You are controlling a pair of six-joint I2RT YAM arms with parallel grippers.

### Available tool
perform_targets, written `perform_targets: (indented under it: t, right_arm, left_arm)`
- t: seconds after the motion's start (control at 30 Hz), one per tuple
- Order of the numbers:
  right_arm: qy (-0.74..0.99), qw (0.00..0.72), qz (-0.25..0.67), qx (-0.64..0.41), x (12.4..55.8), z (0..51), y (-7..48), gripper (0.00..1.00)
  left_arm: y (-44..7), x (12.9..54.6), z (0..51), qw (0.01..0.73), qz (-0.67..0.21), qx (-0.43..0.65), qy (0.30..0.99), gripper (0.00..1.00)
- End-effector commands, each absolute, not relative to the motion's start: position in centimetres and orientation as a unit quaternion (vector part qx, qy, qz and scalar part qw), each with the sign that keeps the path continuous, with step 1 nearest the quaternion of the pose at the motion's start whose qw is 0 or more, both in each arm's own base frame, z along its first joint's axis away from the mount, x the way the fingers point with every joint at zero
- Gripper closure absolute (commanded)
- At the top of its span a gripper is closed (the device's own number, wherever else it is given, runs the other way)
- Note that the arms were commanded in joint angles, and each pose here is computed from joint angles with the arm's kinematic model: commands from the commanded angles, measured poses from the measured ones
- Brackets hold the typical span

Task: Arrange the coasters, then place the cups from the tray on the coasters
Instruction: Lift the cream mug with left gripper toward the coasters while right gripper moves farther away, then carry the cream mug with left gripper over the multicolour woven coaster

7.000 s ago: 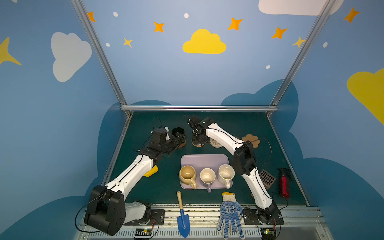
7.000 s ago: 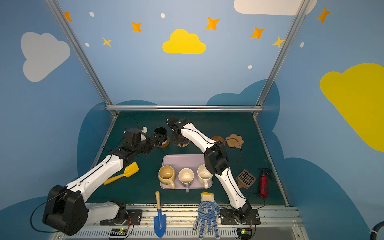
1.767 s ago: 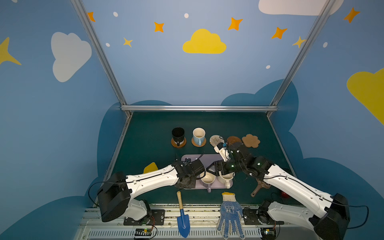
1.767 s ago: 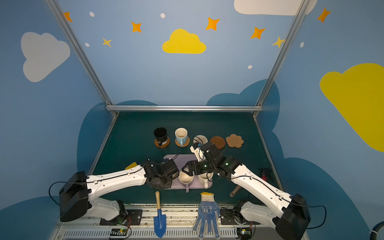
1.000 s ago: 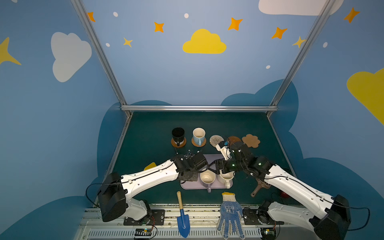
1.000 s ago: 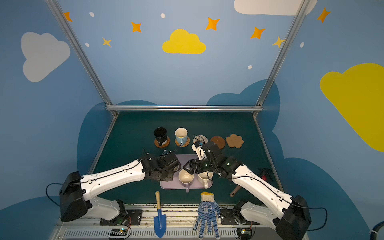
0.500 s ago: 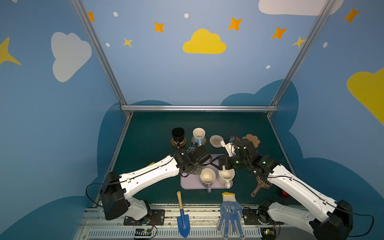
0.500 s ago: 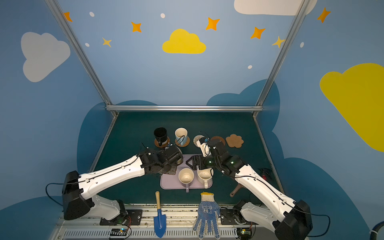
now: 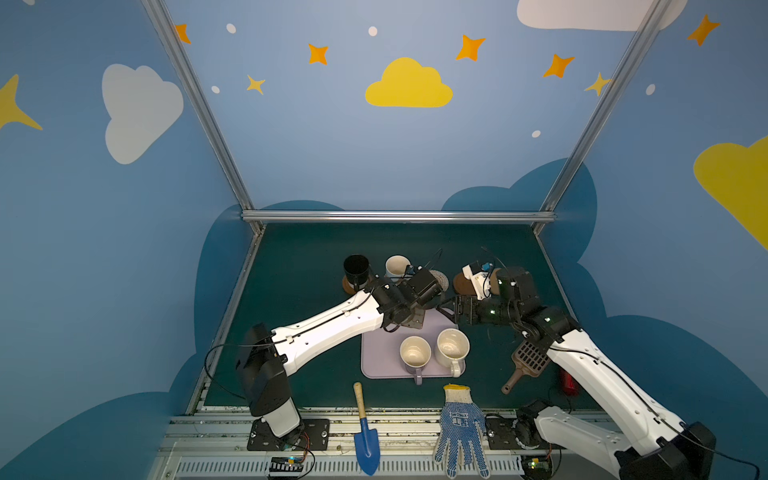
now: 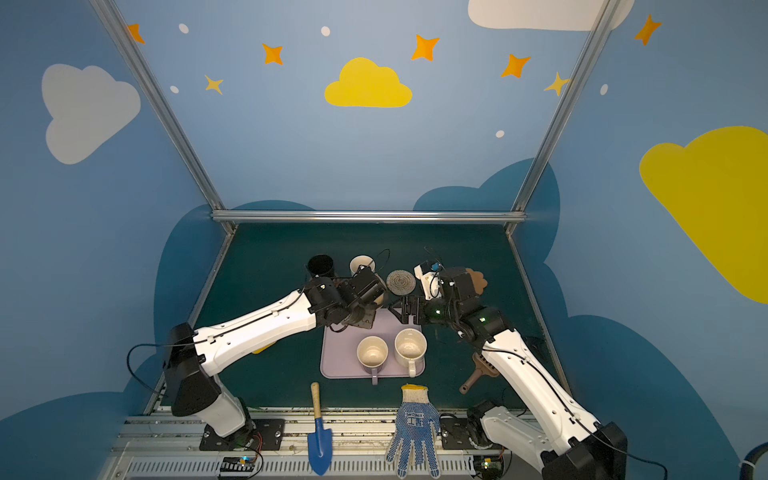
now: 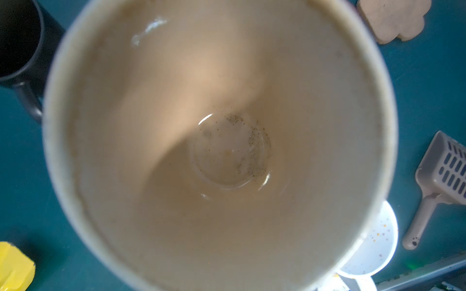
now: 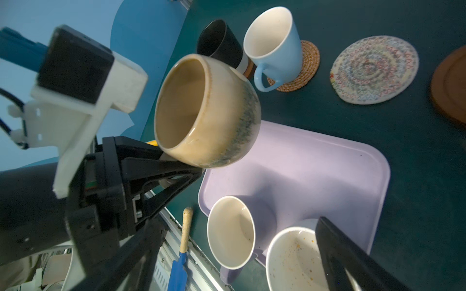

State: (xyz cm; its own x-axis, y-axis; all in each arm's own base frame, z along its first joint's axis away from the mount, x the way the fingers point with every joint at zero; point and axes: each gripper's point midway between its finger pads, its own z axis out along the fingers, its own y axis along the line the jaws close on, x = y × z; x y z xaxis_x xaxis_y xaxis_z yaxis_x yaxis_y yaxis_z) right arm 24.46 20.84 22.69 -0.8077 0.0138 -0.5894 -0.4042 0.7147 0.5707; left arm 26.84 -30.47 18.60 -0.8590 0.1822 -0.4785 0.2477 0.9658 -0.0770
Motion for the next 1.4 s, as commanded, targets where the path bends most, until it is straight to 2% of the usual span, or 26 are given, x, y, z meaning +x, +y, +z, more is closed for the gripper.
perform_targets:
  t: [0.0,0.27,0.57,0.7,1.0,1.27,1.37]
  right_arm:
    - [0.874,0.313,0.358,-0.102,25.3,24.6,19.9,0.05]
    - [0.890,0.299,0.331,-0.096,27.0,23.6,18.0,0.06]
    - [0.922,0.282,0.265,0.001,30.6,21.2,13.7,0.07]
    - [0.911,0.285,0.297,-0.020,30.8,22.2,13.9,0.08]
    - [0.889,0.309,0.336,0.011,32.3,22.8,13.4,0.09]
    - [0.885,0.318,0.340,0.015,33.1,22.6,13.3,0.09]
    - [0.898,0.308,0.313,0.033,33.3,21.6,12.3,0.09]
  left_arm:
    - [-31.9,29.0,21.1,0.282,-0.092,0.107,0.949,0.96]
    - [-34.2,31.4,21.1,0.286,-0.108,0.106,0.946,0.96]
    - [-36.8,35.0,21.3,0.305,-0.111,0.100,0.941,0.96]
    - [-37.5,36.6,21.2,0.311,-0.116,0.081,0.940,0.96]
    - [-39.0,39.3,19.3,0.308,-0.104,0.079,0.942,0.96]
    - [-40.1,40.7,16.8,0.295,-0.100,0.066,0.948,0.96]
    - [-40.6,41.0,15.9,0.292,-0.104,0.063,0.949,0.96]
